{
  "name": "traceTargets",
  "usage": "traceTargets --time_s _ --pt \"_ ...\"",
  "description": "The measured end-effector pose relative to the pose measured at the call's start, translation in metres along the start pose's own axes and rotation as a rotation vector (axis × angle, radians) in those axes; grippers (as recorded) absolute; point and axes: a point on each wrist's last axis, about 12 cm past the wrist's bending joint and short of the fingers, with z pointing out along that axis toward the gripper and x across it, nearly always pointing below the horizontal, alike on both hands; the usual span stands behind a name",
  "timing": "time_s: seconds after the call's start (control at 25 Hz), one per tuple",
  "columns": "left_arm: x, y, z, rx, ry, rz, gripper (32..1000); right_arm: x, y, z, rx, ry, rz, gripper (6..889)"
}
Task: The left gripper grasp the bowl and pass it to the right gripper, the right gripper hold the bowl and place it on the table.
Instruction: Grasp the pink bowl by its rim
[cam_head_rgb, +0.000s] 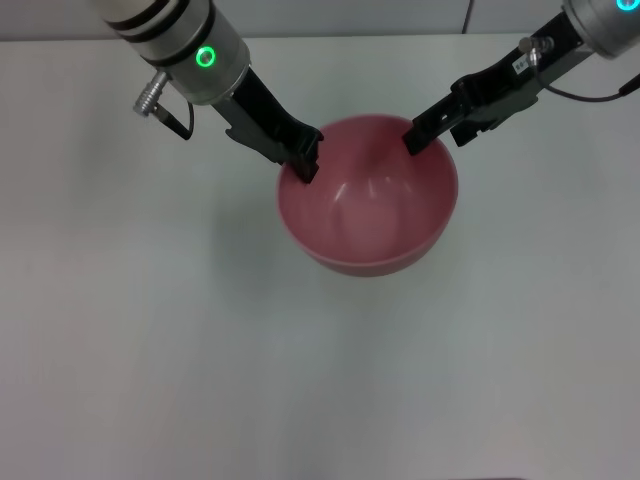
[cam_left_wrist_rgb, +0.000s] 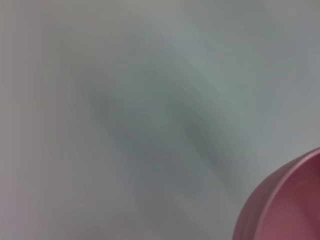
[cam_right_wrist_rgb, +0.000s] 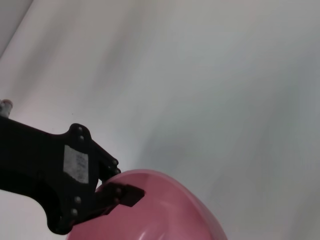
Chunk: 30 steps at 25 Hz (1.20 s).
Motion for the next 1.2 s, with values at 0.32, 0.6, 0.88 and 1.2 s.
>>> traceTargets --time_s 0.32,0.6,0.88,1.2 --pt "-0.0022 -0.003 -0.001 0.006 0.000 0.010 43 -0.002 0.007 0.006 -0.008 0.013 -0.016 781" --pt "-0.0041 -0.004 -0.003 0.005 -0.008 0.016 43 -0.003 0.012 0.010 -0.016 0.020 -0.035 767" --pt "-0.0042 -0.004 -0.003 0.007 -0.008 0.016 43 -0.004 0.014 0.014 -0.014 0.025 -0.048 752" --pt "-0.0052 -0.006 -0.004 0.015 -0.012 0.016 43 -0.002 0.017 0.021 0.007 0.052 -0.071 710"
